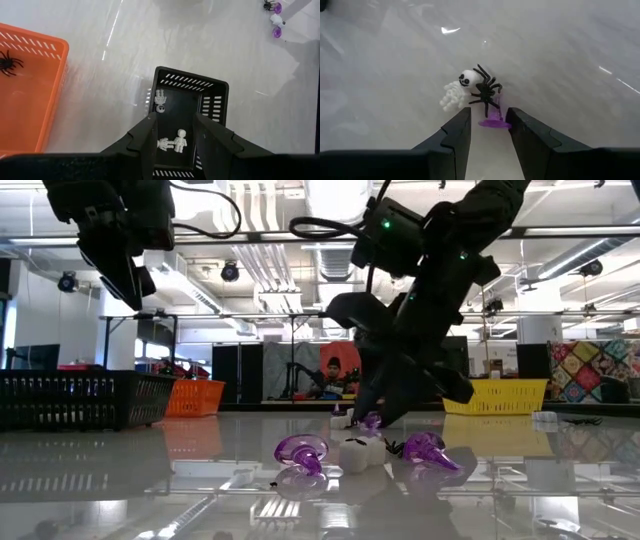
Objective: Sort Halloween decoration
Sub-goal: Put the purple witch hat toy into the yellow bin
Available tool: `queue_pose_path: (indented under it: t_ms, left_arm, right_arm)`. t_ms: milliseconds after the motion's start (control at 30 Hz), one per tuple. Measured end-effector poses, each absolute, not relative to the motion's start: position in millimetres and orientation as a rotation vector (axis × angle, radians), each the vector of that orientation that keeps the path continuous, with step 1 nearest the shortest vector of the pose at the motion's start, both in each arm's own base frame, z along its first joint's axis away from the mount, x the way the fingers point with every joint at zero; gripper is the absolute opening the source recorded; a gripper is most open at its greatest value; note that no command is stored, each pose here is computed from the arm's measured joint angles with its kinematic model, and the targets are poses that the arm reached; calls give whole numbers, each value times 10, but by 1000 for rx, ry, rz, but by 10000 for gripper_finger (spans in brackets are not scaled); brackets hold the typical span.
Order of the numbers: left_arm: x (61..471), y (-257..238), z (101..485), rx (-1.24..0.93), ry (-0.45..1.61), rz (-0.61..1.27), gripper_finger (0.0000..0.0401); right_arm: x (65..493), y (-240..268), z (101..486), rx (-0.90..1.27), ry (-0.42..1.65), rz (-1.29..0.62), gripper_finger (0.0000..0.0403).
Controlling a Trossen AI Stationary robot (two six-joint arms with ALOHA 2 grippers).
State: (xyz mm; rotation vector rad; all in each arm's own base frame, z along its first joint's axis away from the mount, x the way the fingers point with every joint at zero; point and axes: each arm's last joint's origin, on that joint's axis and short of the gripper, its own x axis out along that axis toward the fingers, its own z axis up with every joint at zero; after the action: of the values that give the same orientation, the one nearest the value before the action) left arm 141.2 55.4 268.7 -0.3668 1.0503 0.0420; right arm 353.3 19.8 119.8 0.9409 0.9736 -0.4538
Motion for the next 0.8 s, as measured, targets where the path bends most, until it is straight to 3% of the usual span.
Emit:
queue_pose_path:
  t_ms: [200,400,800]
  left_arm:
    - [1414,555,2685,-367,1052,42,109]
    - [1415,556,2683,-367,1053,41,109]
    - [1417,557,2681,-353,1054,33,109]
  right_arm:
    - [3529,195,1204,943,993,-463,102]
    - [3529,196,1206,958,996,-460,27]
    - [3442,203,1507,982,965,-419,19]
